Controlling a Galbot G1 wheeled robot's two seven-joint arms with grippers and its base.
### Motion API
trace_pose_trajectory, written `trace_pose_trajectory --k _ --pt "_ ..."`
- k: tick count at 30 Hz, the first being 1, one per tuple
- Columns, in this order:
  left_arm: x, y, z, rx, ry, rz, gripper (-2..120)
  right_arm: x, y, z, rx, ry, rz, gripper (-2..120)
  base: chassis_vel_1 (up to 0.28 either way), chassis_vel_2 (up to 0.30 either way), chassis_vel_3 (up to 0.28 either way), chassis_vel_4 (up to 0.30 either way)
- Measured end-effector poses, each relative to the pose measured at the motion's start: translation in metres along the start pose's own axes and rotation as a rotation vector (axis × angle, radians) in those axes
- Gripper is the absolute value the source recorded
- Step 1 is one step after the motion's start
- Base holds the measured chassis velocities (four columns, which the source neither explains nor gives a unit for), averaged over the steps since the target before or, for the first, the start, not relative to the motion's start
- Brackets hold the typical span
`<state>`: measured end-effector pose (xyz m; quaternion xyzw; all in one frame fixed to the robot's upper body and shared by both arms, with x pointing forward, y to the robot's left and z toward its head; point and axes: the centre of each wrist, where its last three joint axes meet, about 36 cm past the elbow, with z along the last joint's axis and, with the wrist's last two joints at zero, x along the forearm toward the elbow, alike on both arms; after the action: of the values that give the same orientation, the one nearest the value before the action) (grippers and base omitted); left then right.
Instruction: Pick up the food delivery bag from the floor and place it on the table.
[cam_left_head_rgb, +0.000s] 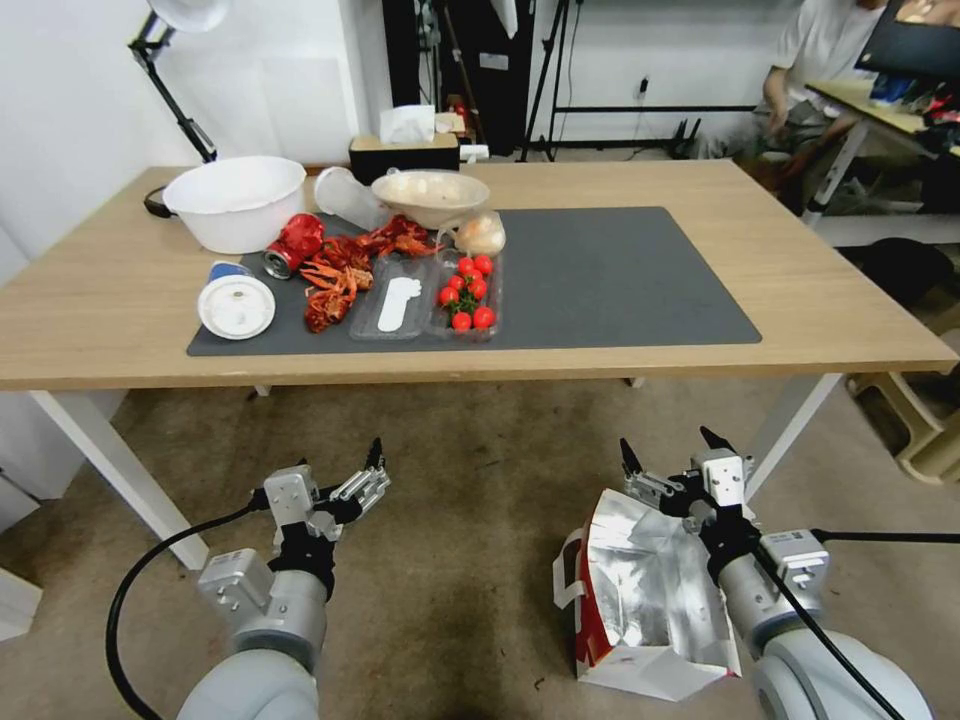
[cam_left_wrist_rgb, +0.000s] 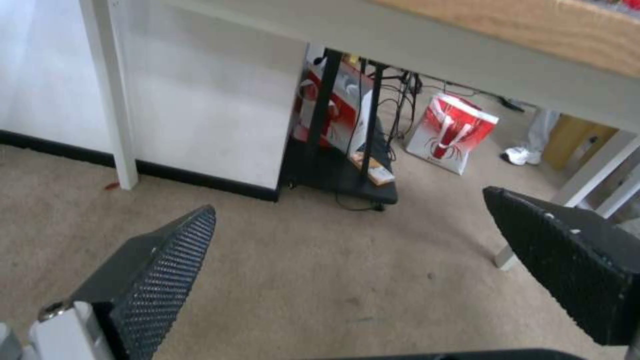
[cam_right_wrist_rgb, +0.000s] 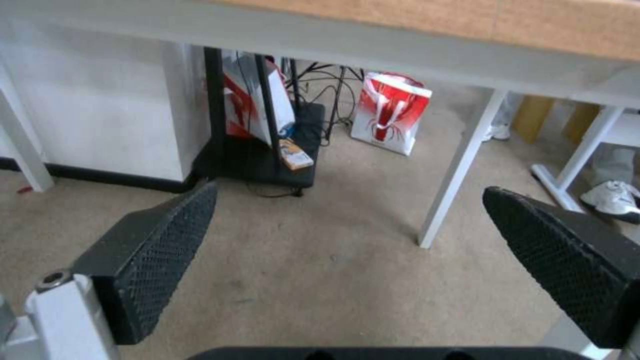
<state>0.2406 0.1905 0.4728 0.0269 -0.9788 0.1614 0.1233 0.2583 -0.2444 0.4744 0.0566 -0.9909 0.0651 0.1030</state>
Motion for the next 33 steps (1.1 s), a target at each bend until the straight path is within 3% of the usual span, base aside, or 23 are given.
trace_pose_trajectory --k 33 --pt "-0.006 0.004 0.016 -0.025 0.027 0.003 100 0.000 -0.005 0.015 -0.042 0.014 -0.045 100 0.000 0.000 0.000 0.000"
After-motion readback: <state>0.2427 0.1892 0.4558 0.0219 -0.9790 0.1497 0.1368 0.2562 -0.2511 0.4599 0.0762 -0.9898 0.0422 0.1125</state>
